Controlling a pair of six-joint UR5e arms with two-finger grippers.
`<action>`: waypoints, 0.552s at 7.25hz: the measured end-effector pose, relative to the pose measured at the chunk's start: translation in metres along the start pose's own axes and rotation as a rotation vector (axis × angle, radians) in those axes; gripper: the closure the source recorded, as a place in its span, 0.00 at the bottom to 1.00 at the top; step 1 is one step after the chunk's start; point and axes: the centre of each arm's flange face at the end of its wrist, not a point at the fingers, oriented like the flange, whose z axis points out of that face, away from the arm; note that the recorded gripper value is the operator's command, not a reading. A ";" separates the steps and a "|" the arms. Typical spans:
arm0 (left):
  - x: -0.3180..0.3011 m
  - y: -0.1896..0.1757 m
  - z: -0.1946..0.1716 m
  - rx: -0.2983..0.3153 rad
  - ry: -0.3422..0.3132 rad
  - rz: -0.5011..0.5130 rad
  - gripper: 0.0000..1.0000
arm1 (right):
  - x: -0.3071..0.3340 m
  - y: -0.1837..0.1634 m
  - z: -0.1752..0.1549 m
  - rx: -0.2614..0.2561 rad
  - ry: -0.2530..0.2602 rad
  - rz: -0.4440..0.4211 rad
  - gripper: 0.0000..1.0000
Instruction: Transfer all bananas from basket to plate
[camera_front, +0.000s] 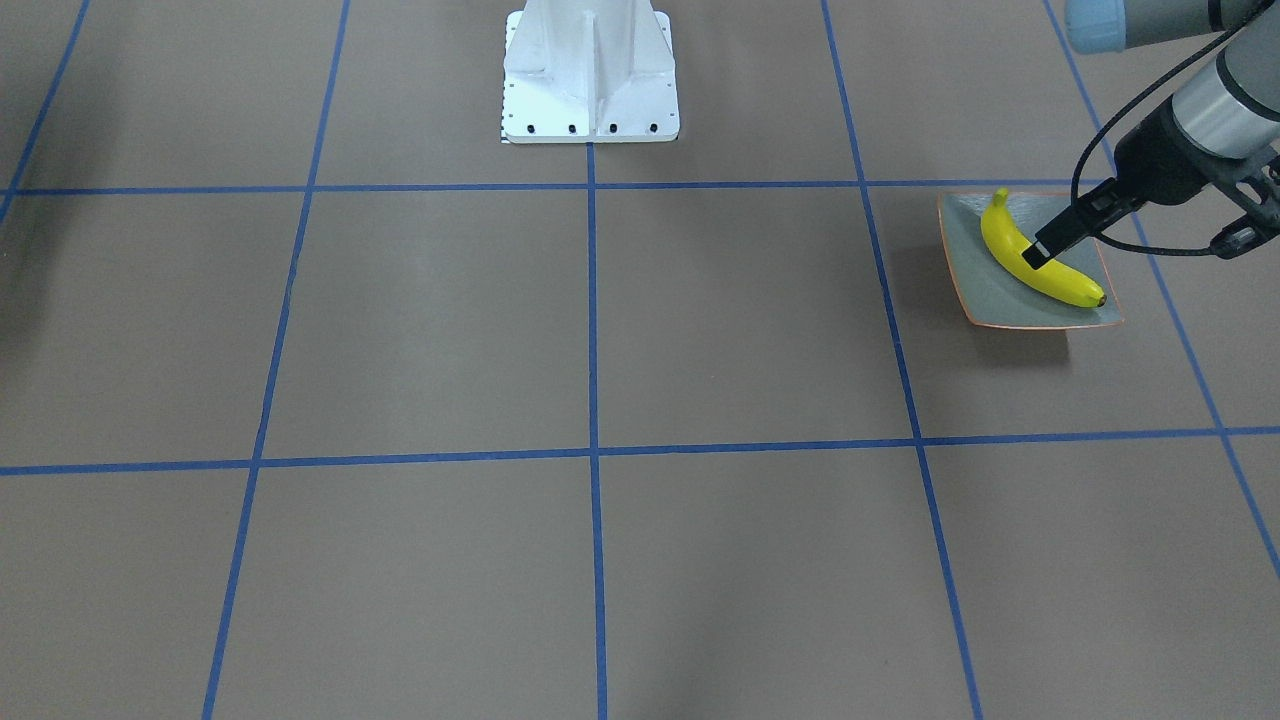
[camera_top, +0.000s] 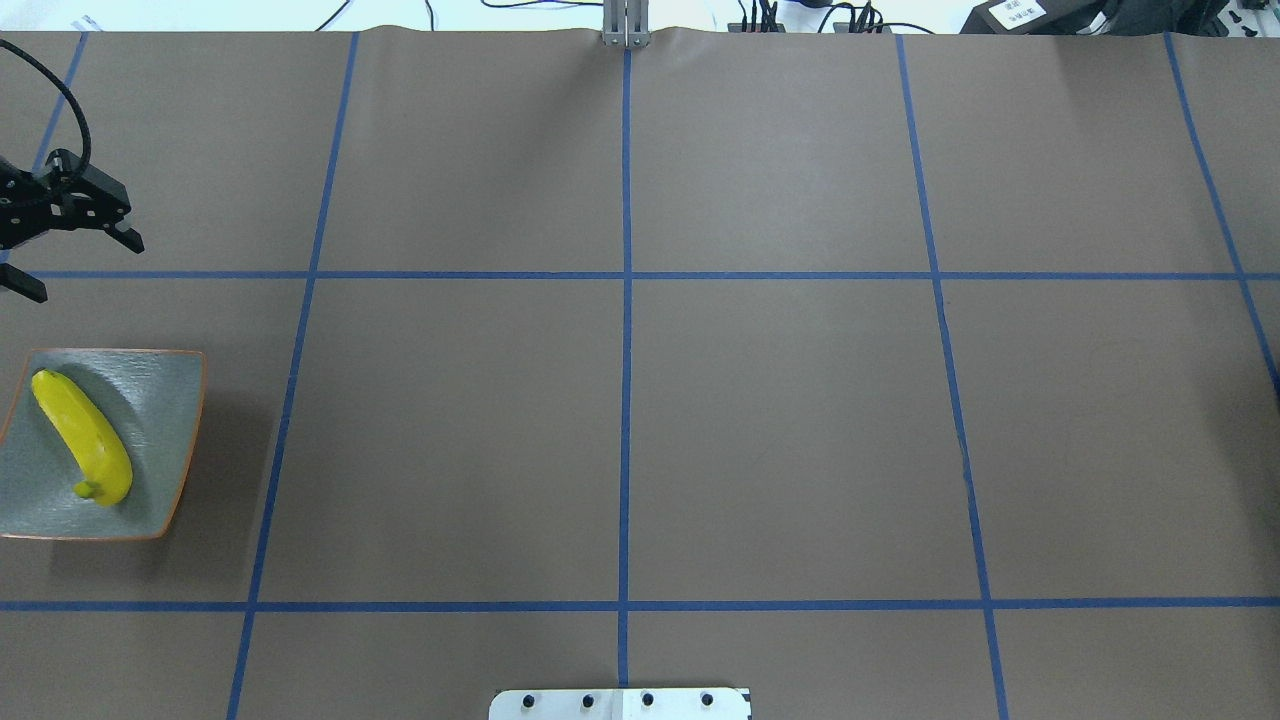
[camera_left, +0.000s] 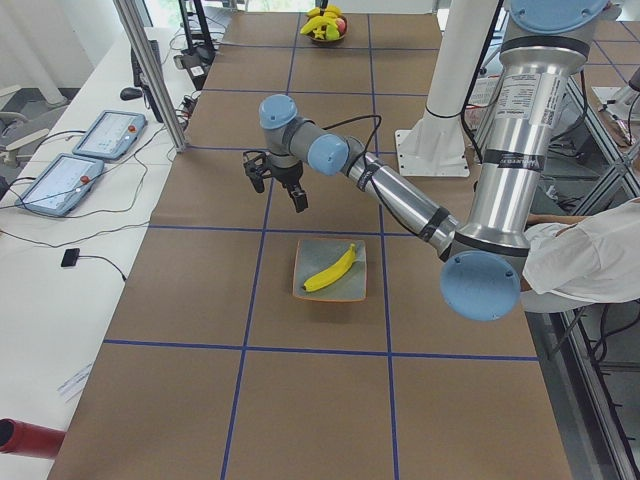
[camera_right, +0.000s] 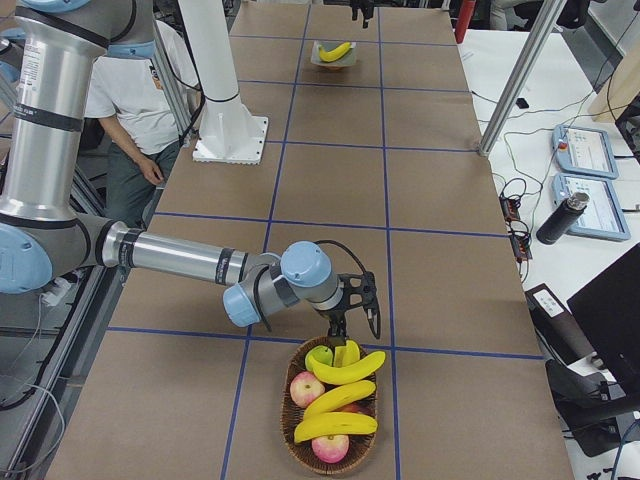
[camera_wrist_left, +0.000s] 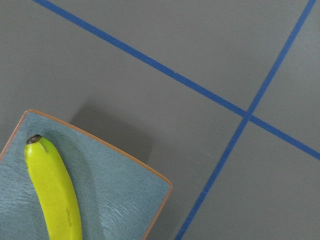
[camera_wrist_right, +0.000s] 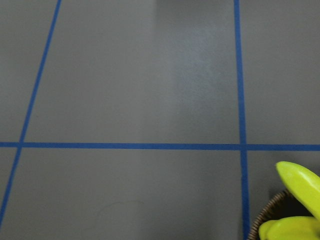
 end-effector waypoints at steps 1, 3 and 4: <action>0.003 0.001 -0.002 0.001 0.004 -0.001 0.01 | 0.016 0.008 0.002 -0.004 0.025 -0.003 0.08; 0.007 0.002 -0.005 0.004 0.010 -0.009 0.00 | 0.044 0.021 0.012 -0.026 0.054 0.051 0.08; 0.008 0.002 -0.006 0.004 0.011 -0.009 0.00 | 0.056 0.023 0.018 -0.033 0.075 0.103 0.11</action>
